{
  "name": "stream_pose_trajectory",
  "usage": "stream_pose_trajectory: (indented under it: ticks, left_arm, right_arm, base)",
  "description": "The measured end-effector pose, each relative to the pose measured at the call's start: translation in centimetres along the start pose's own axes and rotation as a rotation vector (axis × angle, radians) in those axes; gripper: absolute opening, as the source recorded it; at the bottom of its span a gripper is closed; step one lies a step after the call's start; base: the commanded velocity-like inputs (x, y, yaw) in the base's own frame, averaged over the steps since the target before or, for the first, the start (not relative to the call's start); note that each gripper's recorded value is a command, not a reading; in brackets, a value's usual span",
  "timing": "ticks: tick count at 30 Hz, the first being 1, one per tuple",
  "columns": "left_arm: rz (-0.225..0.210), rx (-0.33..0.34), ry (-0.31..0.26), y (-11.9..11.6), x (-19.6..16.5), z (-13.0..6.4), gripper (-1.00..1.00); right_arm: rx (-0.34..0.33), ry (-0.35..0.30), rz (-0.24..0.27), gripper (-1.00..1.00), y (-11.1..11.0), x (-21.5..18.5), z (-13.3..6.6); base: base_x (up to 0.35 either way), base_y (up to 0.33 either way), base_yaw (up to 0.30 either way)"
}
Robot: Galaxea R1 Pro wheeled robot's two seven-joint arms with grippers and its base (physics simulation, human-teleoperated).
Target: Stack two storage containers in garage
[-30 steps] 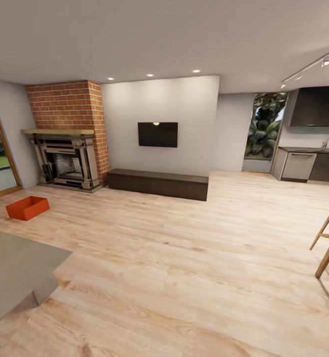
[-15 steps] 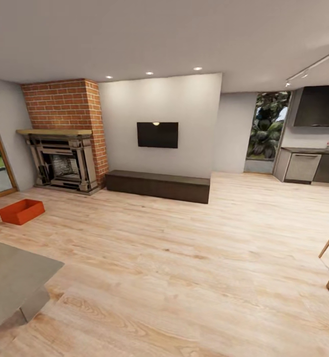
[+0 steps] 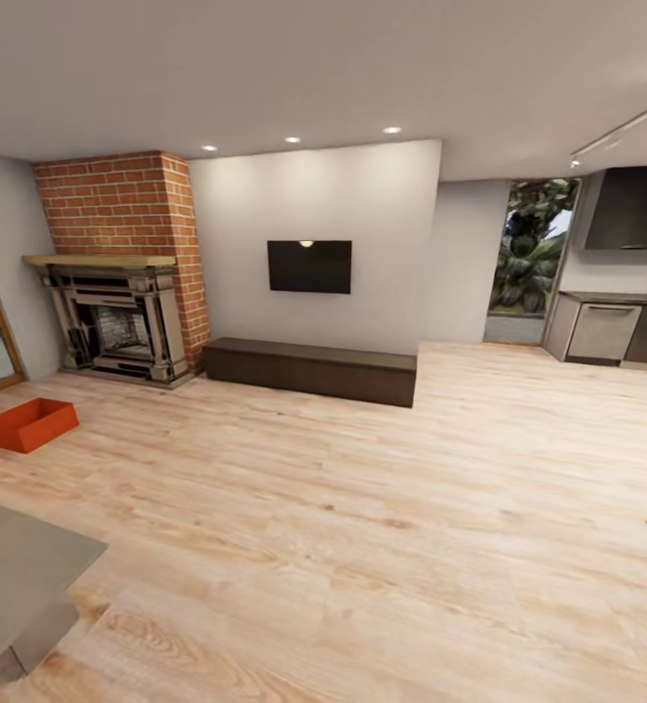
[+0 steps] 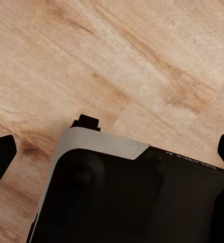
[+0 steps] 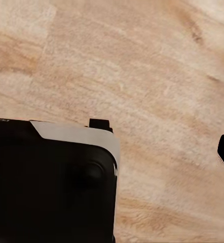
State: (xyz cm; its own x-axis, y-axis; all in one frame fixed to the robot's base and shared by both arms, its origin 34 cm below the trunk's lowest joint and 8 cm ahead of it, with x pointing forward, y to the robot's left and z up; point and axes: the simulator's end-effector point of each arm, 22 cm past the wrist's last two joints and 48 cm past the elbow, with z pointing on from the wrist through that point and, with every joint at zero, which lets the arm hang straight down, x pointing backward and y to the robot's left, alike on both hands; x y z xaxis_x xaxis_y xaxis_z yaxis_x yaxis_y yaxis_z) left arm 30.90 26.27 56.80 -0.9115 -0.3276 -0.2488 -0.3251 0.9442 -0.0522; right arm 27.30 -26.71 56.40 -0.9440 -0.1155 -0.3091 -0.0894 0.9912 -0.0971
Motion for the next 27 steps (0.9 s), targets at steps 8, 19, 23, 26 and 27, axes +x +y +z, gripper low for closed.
stream_pose_trajectory:
  ticks: [8, 19, 23, 26, 27]
  left_arm:
    - [0.0, 0.0, 0.0, 0.0, 0.0, 0.0, 1.0]
    - [0.0, 0.0, 0.0, 0.0, 0.0, 0.0, 1.0]
    - [-0.001, 0.0, -0.001, 0.0, -0.01, 0.0, 1.0]
    - [0.0, 0.0, -0.002, -0.01, -0.04, 0.0, 1.0]
    - [0.0, 0.0, -0.002, -0.01, -0.05, 0.0, 1.0]
  right_arm:
    - [-0.001, 0.001, -0.001, 1.0, 0.07, 0.04, -0.01]
    - [-0.003, 0.006, 0.004, 1.0, 0.23, 0.14, -0.02]
    - [-0.007, 0.001, 0.002, 1.0, 0.27, 0.04, -0.01]
    - [-0.013, 0.002, 0.003, 1.0, 0.48, 0.04, -0.02]
    - [-0.013, 0.004, 0.004, 1.0, 0.55, 0.07, -0.02]
  base:
    - [0.323, 0.0, 0.0]
    - [0.323, 0.0, 0.0]
    - [0.323, 0.0, 0.0]
    - [0.323, 0.0, 0.0]
    - [0.323, 0.0, 0.0]
